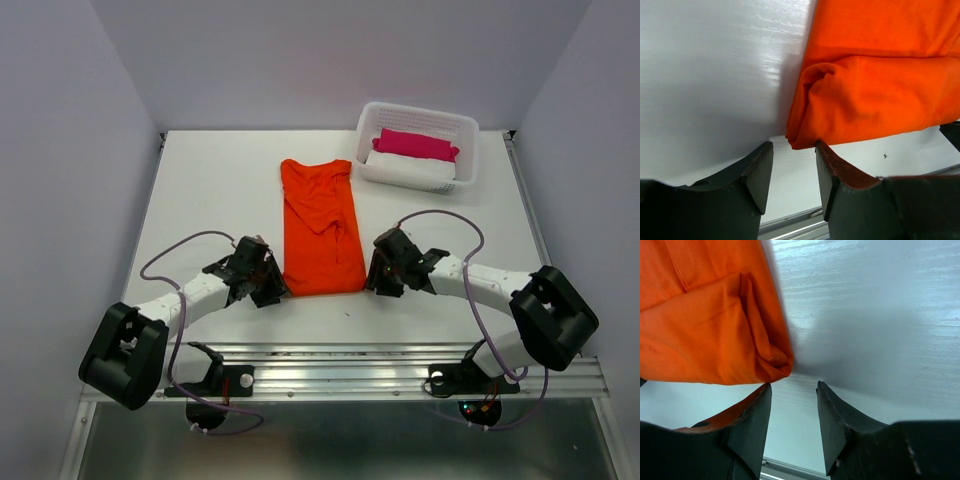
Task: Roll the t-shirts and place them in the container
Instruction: Roll the T-shirt to the center of the board.
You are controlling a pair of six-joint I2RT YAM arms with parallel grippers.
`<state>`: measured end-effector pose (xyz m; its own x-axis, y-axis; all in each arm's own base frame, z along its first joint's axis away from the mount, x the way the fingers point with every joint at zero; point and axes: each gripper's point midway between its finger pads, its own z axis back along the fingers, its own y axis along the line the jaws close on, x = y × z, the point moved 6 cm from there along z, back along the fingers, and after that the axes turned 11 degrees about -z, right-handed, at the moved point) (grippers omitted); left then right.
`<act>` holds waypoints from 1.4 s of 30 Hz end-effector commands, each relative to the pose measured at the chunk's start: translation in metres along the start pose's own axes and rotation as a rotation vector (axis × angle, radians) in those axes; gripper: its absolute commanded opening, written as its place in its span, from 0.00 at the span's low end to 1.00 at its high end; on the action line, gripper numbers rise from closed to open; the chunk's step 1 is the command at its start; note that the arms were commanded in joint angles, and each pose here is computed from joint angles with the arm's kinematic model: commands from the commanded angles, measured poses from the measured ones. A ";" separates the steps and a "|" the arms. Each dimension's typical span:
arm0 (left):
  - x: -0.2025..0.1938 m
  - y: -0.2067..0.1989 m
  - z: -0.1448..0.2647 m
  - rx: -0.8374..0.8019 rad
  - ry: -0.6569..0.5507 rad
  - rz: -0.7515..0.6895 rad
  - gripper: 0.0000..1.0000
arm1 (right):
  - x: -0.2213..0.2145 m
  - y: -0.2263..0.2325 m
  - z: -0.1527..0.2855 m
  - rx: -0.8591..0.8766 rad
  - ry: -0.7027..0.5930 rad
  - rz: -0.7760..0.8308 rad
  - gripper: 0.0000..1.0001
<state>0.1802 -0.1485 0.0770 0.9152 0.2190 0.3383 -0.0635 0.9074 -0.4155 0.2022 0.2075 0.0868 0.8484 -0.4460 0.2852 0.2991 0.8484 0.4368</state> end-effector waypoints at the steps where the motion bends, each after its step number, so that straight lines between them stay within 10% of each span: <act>1: -0.002 0.001 -0.006 -0.020 -0.011 0.022 0.49 | 0.001 0.009 -0.002 0.068 0.004 -0.048 0.47; 13: 0.001 0.002 -0.010 -0.007 -0.027 0.037 0.31 | 0.006 0.011 -0.009 0.080 -0.012 -0.060 0.35; 21: 0.011 -0.004 -0.007 -0.001 -0.045 0.029 0.02 | 0.009 0.019 -0.006 0.121 -0.026 -0.059 0.01; 42: 0.049 -0.026 0.018 -0.024 -0.086 0.031 0.00 | 0.025 0.032 0.013 0.135 -0.091 -0.023 0.09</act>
<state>0.2133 -0.1554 0.1106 0.8805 0.2843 0.3794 -0.0956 0.8903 -0.4453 0.2183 0.2195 0.1061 0.8148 -0.4926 0.3056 0.2755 0.7929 0.5436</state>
